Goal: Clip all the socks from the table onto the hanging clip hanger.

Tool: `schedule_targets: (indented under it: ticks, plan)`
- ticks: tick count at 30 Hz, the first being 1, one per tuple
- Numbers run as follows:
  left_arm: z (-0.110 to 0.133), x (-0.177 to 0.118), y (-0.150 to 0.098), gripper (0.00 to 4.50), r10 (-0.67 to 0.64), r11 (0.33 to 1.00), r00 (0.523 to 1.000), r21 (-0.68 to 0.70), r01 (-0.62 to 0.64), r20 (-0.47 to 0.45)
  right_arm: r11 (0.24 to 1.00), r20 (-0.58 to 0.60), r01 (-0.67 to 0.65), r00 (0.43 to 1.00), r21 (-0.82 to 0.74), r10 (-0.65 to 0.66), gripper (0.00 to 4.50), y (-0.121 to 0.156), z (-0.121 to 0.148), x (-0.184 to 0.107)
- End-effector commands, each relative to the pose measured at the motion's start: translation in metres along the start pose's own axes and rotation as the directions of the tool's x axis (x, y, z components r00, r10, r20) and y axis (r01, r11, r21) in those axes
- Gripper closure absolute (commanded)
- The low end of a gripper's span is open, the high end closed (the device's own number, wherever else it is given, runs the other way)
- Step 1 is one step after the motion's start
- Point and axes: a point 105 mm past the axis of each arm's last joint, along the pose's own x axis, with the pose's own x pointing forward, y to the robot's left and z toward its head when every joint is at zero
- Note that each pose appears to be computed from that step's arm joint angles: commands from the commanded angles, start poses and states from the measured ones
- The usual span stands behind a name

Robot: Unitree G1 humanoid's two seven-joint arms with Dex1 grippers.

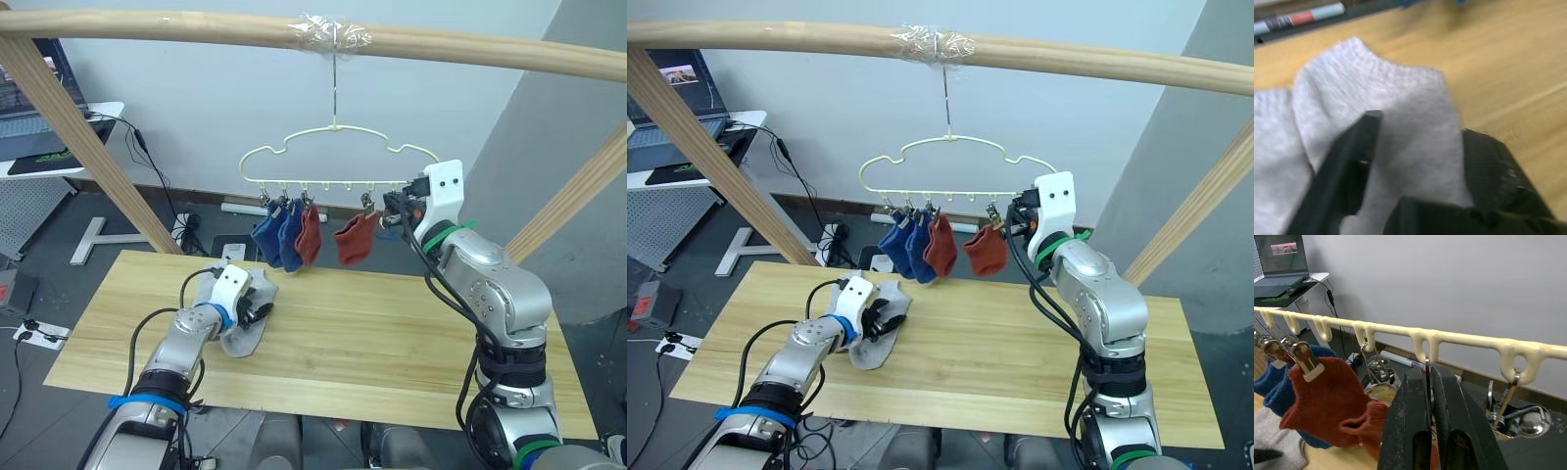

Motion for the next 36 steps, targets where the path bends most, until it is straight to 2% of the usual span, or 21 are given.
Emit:
schedule_targets:
  ticks: [1, 5, 7, 9, 11, 14, 18, 21, 24, 26, 31, 36]
  plan:
    - [-0.019, -0.003, -0.015, 2.68, -0.063, 0.997, 0.996, -0.056, 0.060, -0.058, 1.000, 0.018, 0.023, 1.000, 0.008, -0.024, 4.50, -0.005, 0.004, -0.007]
    - [-0.011, -0.004, -0.028, 3.89, -0.139, 0.988, 0.990, -0.076, 0.138, -0.015, 0.999, 0.016, 0.031, 0.999, 0.020, -0.032, 4.50, -0.009, 0.005, -0.008]
    - [0.007, -0.005, -0.042, 4.45, -0.218, 0.973, 0.973, -0.065, 0.223, 0.075, 0.999, 0.011, 0.039, 0.999, 0.031, -0.039, 4.50, -0.013, 0.005, -0.009]
    - [0.019, -0.007, -0.052, 4.49, -0.279, 0.957, 0.952, -0.048, 0.287, 0.129, 0.998, 0.007, 0.046, 0.999, 0.043, -0.047, 4.50, -0.016, 0.006, -0.010]
    - [0.041, -0.013, -0.064, 4.49, -0.348, 0.937, 0.914, 0.081, 0.339, 0.208, 0.995, -0.007, 0.058, 0.998, 0.085, -0.057, 4.50, -0.021, 0.004, -0.011]
    - [0.079, -0.026, -0.077, 4.49, -0.432, 0.900, 0.834, 0.224, 0.374, 0.342, 0.979, -0.053, 0.076, 0.996, 0.188, -0.067, 4.50, -0.028, -0.001, -0.013]
    - [0.139, -0.047, -0.086, 4.49, -0.496, 0.866, 0.681, 0.360, 0.346, 0.539, 0.928, -0.138, 0.106, 0.989, 0.357, -0.060, 4.50, -0.041, -0.005, -0.015]
    - [0.171, -0.063, -0.095, 4.49, -0.539, 0.840, 0.562, 0.445, 0.310, 0.628, 0.858, -0.193, 0.132, 0.980, 0.497, -0.039, 4.50, -0.049, -0.003, -0.017]
    - [0.192, -0.072, -0.103, 4.49, -0.557, 0.828, 0.485, 0.501, 0.254, 0.674, 0.781, -0.207, 0.133, 0.978, 0.611, -0.005, 4.50, -0.052, 0.002, -0.017]
    - [0.198, -0.073, -0.106, 4.49, -0.561, 0.823, 0.462, 0.523, 0.222, 0.687, 0.751, -0.193, 0.121, 0.981, 0.649, 0.009, 4.50, -0.051, 0.005, -0.015]
    - [0.204, -0.067, -0.107, 4.49, -0.538, 0.833, 0.458, 0.529, 0.160, 0.708, 0.707, -0.167, 0.099, 0.986, 0.700, 0.027, 4.50, -0.042, 0.010, -0.011]
    - [0.205, -0.062, -0.107, 4.49, -0.517, 0.847, 0.460, 0.508, 0.156, 0.722, 0.683, -0.143, 0.072, 0.989, 0.727, 0.047, 4.50, -0.031, 0.014, -0.011]
